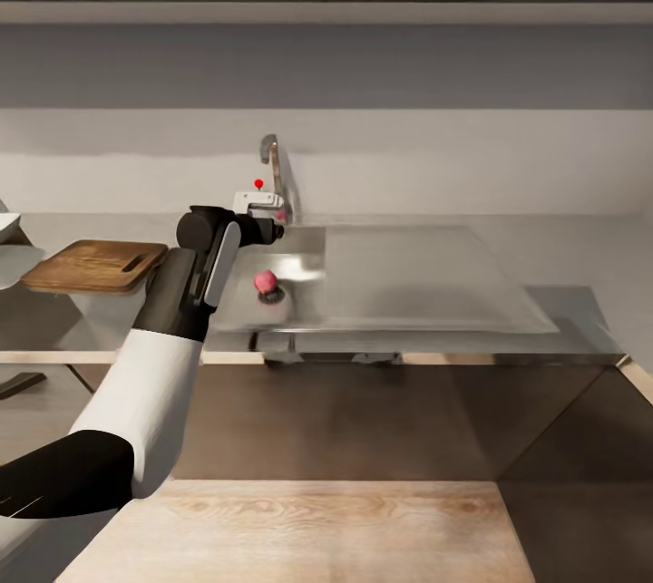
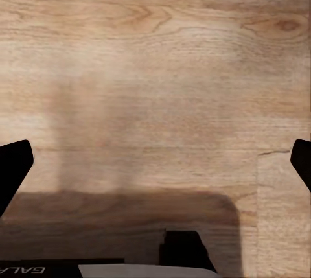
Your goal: In the kitchen, take the Vidalia onion out of the sink, dice it on the chopping board with the paring knife, put the diced onion into the bowl on the countertop, then place both the paring knife and the chopping board into the sink.
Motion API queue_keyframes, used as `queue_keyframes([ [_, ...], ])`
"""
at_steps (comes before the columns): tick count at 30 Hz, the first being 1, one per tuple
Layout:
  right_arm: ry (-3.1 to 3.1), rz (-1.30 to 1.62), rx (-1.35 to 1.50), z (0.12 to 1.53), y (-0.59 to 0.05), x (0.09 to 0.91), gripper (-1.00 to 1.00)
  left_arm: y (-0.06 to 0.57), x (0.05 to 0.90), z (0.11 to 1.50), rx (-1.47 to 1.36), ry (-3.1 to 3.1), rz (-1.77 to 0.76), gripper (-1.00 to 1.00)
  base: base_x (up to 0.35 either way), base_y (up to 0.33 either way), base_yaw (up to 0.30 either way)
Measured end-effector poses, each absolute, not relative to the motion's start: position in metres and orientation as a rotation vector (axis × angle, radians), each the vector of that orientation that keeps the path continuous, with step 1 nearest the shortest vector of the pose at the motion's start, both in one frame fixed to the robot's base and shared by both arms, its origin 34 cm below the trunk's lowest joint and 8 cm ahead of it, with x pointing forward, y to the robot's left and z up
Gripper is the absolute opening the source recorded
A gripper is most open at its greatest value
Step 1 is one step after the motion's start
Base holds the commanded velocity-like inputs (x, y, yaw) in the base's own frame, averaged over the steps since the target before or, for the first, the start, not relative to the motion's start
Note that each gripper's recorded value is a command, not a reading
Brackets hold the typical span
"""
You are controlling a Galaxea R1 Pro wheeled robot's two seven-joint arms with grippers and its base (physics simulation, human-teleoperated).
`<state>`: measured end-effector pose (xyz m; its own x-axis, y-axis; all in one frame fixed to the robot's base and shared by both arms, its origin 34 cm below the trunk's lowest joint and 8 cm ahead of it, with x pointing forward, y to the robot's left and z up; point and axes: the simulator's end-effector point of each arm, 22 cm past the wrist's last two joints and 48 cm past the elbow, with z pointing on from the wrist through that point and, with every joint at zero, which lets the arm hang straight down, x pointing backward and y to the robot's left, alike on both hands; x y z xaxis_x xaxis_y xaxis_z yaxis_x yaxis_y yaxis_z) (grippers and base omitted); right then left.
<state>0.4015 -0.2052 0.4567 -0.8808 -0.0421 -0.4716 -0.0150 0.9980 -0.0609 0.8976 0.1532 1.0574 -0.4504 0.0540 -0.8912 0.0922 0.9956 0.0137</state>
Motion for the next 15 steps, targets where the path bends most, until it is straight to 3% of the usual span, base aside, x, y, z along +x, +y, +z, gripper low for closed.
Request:
queue_keyframes([
  [5, 2.649, -0.076, -0.04, 0.457, -0.205, 0.402, 1.0, 0.156, 0.896, 1.049, 0.101, 2.051, -0.039, 1.0, 0.164, 0.139, 0.0],
  [15, 2.653, -0.074, -0.04, 0.456, -0.204, 0.4, 1.0, 0.157, 0.894, 1.033, 0.101, 2.075, -0.04, 1.0, 0.012, 0.013, 0.0],
])
